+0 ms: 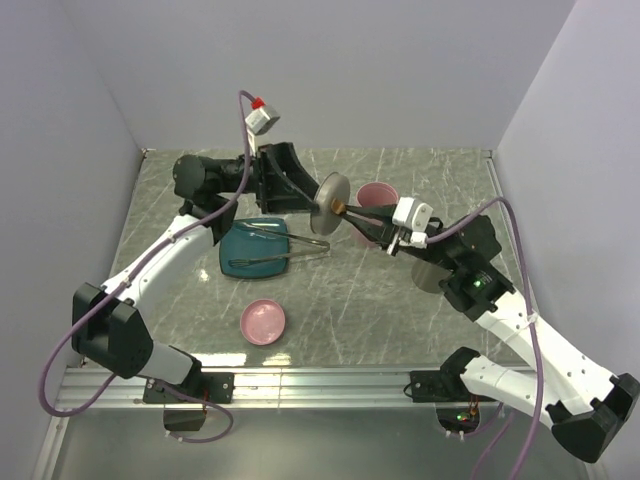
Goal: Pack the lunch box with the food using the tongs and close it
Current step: Pick up the box lid from the center of the board, then close the box lid on the packing box.
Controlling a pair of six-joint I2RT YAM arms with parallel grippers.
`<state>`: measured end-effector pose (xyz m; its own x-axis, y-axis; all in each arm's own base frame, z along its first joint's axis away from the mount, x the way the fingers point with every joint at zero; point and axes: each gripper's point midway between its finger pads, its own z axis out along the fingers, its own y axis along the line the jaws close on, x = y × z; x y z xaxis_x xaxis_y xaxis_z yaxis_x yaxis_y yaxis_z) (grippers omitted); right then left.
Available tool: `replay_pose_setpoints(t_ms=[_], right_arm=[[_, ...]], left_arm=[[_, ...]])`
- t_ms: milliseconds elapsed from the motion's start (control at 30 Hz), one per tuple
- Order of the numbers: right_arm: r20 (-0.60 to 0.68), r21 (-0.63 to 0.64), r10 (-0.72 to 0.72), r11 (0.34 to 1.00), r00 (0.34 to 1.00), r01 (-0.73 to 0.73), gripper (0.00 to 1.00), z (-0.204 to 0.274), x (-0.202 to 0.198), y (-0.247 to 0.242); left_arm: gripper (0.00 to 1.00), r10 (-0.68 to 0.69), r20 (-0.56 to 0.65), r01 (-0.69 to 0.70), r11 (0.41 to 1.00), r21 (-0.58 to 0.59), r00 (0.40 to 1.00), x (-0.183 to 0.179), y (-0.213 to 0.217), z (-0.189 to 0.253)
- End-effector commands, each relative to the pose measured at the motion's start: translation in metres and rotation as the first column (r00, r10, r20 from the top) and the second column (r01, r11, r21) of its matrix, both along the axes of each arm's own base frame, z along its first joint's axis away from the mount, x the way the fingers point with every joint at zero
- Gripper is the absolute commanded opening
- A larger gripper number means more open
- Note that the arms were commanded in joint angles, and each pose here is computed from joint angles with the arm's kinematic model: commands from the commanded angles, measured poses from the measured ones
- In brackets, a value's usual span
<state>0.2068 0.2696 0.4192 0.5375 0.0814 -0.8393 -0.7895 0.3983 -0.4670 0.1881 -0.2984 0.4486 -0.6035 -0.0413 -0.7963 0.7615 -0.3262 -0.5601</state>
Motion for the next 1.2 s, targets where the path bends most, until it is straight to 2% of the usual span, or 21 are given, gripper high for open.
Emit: replay_pose_setpoints(t_ms=[0, 33, 100, 133, 167, 200, 233, 267, 300, 333, 400, 433, 533, 567, 600, 667, 733, 800, 900, 1033, 1167], right_arm=[[-0.052, -0.007, -0.056, 0.998, 0.997, 0.056, 0.00, 0.013, 0.006, -0.014], [-0.066, -0.012, -0.074, 0.997, 0.995, 0.073, 0.00, 0.014, 0.007, -0.019], [-0.125, -0.042, -0.141, 0.990, 0.982, 0.137, 0.00, 0.009, 0.017, -0.032], [-0.148, -0.058, -0.157, 0.987, 0.976, 0.150, 0.00, 0.008, 0.018, -0.036], [-0.194, -0.105, -0.185, 0.980, 0.963, 0.167, 0.00, 0.001, 0.018, -0.044], [-0.214, -0.129, -0.222, 0.972, 0.951, 0.198, 0.00, -0.003, 0.023, -0.053], [-0.233, -0.153, -0.266, 0.960, 0.935, 0.234, 0.00, -0.008, 0.027, -0.060], [-0.268, -0.214, -0.306, 0.943, 0.914, 0.253, 0.00, -0.019, 0.027, -0.068], [-0.293, -0.248, -0.359, 0.924, 0.886, 0.293, 0.00, -0.026, 0.035, -0.079], [-0.328, -0.293, -0.400, 0.904, 0.856, 0.310, 0.00, -0.037, 0.042, -0.085], [-0.395, -0.399, -0.475, 0.860, 0.786, 0.319, 0.00, -0.058, 0.043, -0.104], [-0.424, -0.446, -0.531, 0.828, 0.734, 0.341, 0.00, -0.071, 0.055, -0.118], [-0.474, -0.579, -0.636, 0.746, 0.609, 0.327, 0.00, -0.103, 0.063, -0.149], [-0.480, -0.636, -0.690, 0.699, 0.542, 0.326, 0.00, -0.112, 0.062, -0.169], [-0.497, -0.660, -0.709, 0.684, 0.500, 0.313, 0.00, -0.119, 0.065, -0.179], [-0.533, -0.726, -0.759, 0.638, 0.375, 0.258, 0.00, -0.138, 0.067, -0.207], [-0.554, -0.750, -0.776, 0.622, 0.300, 0.224, 0.00, -0.151, 0.072, -0.223], [-0.519, -0.789, -0.826, 0.562, 0.220, 0.249, 0.00, -0.153, 0.073, -0.249], [-0.509, -0.822, -0.845, 0.534, 0.164, 0.200, 0.00, -0.159, 0.074, -0.259], [-0.512, -0.849, -0.856, 0.517, 0.071, 0.108, 0.00, -0.179, 0.077, -0.265], [-0.498, -0.861, -0.866, 0.500, 0.040, 0.096, 0.00, -0.187, 0.081, -0.268]], left_arm=[[0.71, 0.141, -0.015, -0.141, 0.990, -0.022, 0.990, 0.031, 0.012, 0.009], [0.72, 0.183, -0.019, -0.183, 0.983, -0.018, 0.983, 0.043, 0.019, 0.007], [0.82, 0.229, -0.010, -0.229, 0.973, -0.013, 0.973, 0.052, 0.025, 0.007], [0.93, 0.279, 0.052, -0.279, 0.960, -0.019, 0.959, 0.062, 0.031, 0.004], [0.99, 0.306, -0.014, -0.305, 0.951, 0.057, 0.952, 0.070, 0.032, -0.008], [0.99, 0.342, 0.023, -0.343, 0.937, 0.067, 0.940, 0.076, 0.034, -0.004], [0.99, 0.400, 0.157, -0.415, 0.907, 0.074, 0.903, 0.089, 0.036, -0.014], [0.99, 0.433, 0.117, -0.448, 0.876, 0.177, 0.894, 0.092, 0.040, -0.033], [0.99, 0.457, 0.174, -0.486, 0.853, 0.191, 0.872, 0.095, 0.042, -0.033], [0.99, 0.519, 0.279, -0.576, 0.795, 0.191, 0.808, 0.110, 0.046, -0.041], [0.99, 0.536, 0.299, -0.609, 0.745, 0.273, 0.790, 0.112, 0.054, -0.058], [0.99, 0.558, 0.355, -0.655, 0.698, 0.289, 0.750, 0.121, 0.060, -0.065], [0.99, 0.556, 0.366, -0.665, 0.638, 0.389, 0.746, 0.121, 0.070, -0.088], [0.99, 0.567, 0.362, -0.673, 0.613, 0.414, 0.740, 0.123, 0.073, -0.095], [0.99, 0.562, 0.358, -0.666, 0.604, 0.437, 0.745, 0.123, 0.074, -0.102], [1.00, 0.559, 0.363, -0.664, 0.577, 0.476, 0.746, 0.122, 0.079, -0.117], [0.99, 0.567, 0.361, -0.666, 0.548, 0.506, 0.741, 0.122, 0.084, -0.132], [0.99, 0.586, 0.373, -0.685, 0.511, 0.519, 0.720, 0.124, 0.089, -0.142], [0.99, 0.600, 0.404, -0.715, 0.480, 0.508, 0.690, 0.125, 0.095, -0.145], [0.99, 0.598, 0.410, -0.717, 0.479, 0.507, 0.689, 0.124, 0.096, -0.142], [0.99, 0.603, 0.411, -0.721, 0.474, 0.505, 0.684, 0.123, 0.098, -0.141]])
